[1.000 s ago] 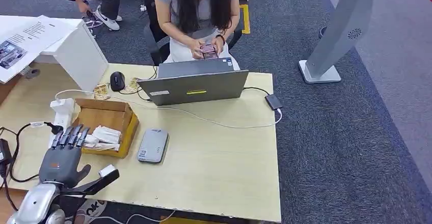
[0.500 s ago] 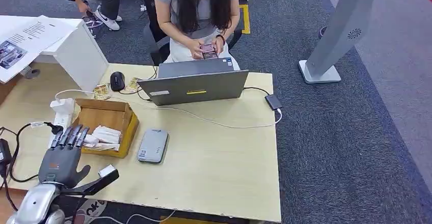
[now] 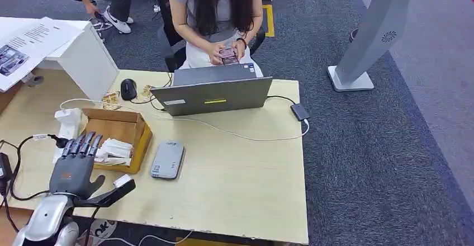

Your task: Pass the card to the sensor for recognition and then transmit it.

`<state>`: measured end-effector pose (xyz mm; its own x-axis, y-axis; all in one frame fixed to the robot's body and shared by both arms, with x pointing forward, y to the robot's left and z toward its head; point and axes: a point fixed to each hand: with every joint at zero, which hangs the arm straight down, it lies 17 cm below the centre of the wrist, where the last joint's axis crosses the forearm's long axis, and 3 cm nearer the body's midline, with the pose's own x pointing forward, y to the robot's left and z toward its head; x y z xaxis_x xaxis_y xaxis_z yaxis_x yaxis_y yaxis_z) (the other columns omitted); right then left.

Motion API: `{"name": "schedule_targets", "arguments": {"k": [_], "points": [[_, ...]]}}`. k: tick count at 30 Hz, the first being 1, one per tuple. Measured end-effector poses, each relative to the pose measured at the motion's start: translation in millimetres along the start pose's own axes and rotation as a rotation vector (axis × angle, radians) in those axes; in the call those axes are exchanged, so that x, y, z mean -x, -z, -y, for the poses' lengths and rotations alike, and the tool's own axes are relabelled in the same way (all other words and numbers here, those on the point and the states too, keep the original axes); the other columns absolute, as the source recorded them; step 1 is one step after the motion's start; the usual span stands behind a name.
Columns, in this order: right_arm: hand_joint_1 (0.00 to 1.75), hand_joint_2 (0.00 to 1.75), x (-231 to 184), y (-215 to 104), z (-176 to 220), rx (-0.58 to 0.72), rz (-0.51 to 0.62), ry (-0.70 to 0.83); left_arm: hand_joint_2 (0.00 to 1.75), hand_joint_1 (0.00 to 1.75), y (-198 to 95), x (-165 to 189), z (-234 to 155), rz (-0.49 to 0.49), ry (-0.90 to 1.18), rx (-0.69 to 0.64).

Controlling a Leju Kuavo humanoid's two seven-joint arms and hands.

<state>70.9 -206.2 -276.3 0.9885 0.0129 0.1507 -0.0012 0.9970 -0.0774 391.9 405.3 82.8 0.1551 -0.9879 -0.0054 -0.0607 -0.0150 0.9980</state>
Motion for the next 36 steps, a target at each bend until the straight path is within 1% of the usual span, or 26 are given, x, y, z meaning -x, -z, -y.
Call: {"name": "schedule_targets", "arguments": {"k": [12,36], "points": [[0.00,1.75,0,0,0,0.000,0.001,-0.018,1.75,0.00,8,-5,8,-0.007,-0.034,0.017],[0.00,1.75,0,0,0,0.001,0.002,-0.027,1.75,0.00,6,-5,19,-0.017,-0.040,0.043]]}}
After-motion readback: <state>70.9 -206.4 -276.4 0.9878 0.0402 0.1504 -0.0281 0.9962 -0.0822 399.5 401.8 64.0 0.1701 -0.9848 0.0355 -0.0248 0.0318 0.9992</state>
